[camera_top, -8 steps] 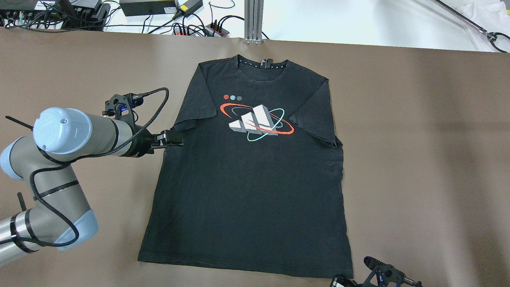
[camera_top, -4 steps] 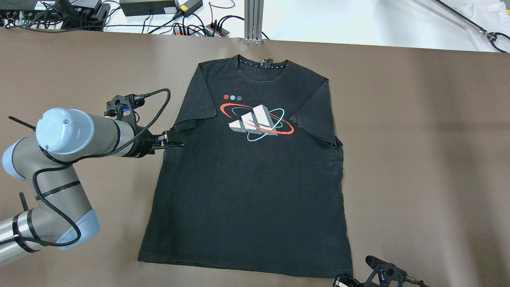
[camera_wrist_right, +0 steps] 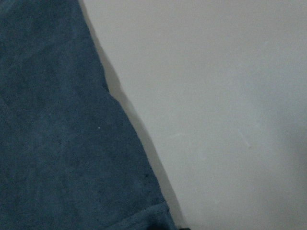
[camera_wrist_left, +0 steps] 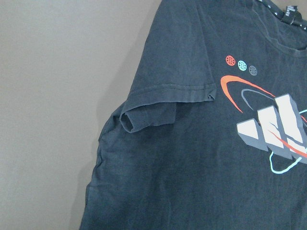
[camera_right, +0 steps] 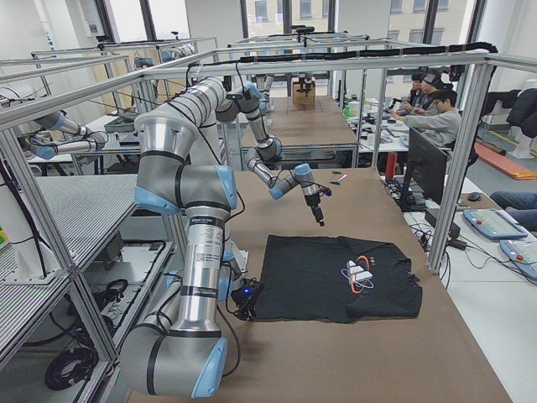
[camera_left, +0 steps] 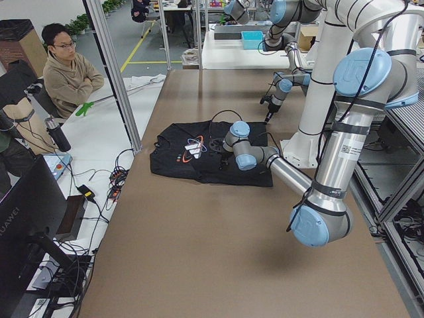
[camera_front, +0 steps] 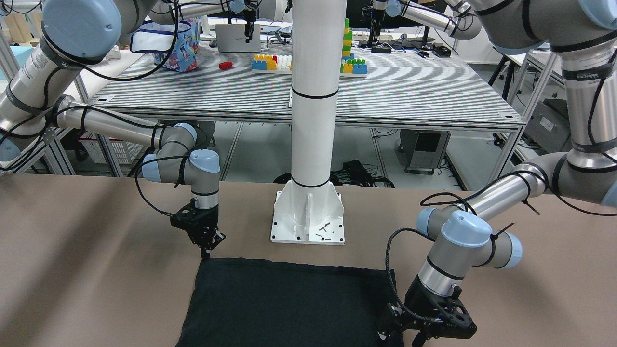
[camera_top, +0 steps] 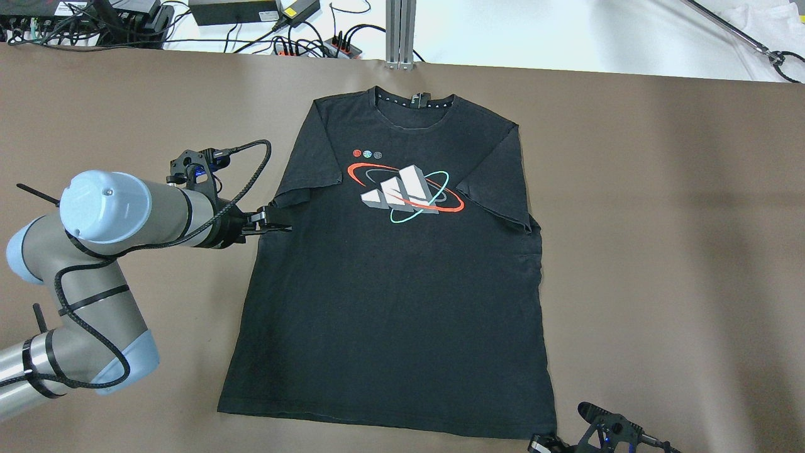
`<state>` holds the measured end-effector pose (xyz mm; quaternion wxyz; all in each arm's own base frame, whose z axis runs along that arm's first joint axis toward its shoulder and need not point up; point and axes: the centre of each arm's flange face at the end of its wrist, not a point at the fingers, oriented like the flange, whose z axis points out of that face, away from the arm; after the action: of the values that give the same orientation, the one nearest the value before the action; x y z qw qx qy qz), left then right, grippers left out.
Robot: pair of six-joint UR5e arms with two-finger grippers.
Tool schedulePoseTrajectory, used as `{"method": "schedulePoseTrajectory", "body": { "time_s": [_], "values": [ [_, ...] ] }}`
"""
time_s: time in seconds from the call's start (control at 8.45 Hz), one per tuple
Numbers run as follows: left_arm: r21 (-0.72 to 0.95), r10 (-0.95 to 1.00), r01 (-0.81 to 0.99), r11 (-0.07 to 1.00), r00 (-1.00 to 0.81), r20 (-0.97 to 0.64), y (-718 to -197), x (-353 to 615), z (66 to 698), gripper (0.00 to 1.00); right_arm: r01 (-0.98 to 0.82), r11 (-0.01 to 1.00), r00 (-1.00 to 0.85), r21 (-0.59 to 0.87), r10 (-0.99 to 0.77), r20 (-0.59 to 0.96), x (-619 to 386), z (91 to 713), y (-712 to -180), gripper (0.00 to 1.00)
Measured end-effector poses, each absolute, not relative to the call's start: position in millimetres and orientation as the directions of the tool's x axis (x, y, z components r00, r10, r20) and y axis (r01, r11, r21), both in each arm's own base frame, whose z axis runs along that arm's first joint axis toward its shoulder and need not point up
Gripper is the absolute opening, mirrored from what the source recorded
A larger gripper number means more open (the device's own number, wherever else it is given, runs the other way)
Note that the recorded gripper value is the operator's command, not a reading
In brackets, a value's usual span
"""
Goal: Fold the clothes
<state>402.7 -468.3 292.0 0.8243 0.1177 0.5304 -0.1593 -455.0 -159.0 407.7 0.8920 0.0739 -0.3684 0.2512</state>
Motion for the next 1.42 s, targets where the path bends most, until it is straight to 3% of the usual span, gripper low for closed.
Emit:
{"method": "schedulePoseTrajectory", "body": {
  "time_s": [0.59,0.95,1.06,1.42],
  "values": [
    [0.005,-0.179,0.414,0.910,0.406,-0.896,-437.9,384.2,324.4,0.96,-0.495,0.867,0.581,-0.059,0.381,0.720,-447.1,388.3,-159.9,0.00],
    [-0.047,-0.270,0.481,0.875,0.405,-0.874,-314.4,398.6,355.7,0.54,-0.490,0.869,0.558,-0.077,0.379,0.738,-440.7,372.2,-158.9,0.00],
    [-0.054,-0.286,0.501,0.864,0.399,-0.871,-270.1,422.2,361.5,0.45,-0.488,0.869,0.556,-0.079,0.380,0.739,-440.2,371.0,-158.6,0.00],
    [-0.057,-0.292,0.501,0.864,0.405,-0.867,-190.3,453.6,378.2,0.41,-0.486,0.870,0.555,-0.082,0.379,0.741,-440.2,370.2,-157.8,0.00]
  ]
}}
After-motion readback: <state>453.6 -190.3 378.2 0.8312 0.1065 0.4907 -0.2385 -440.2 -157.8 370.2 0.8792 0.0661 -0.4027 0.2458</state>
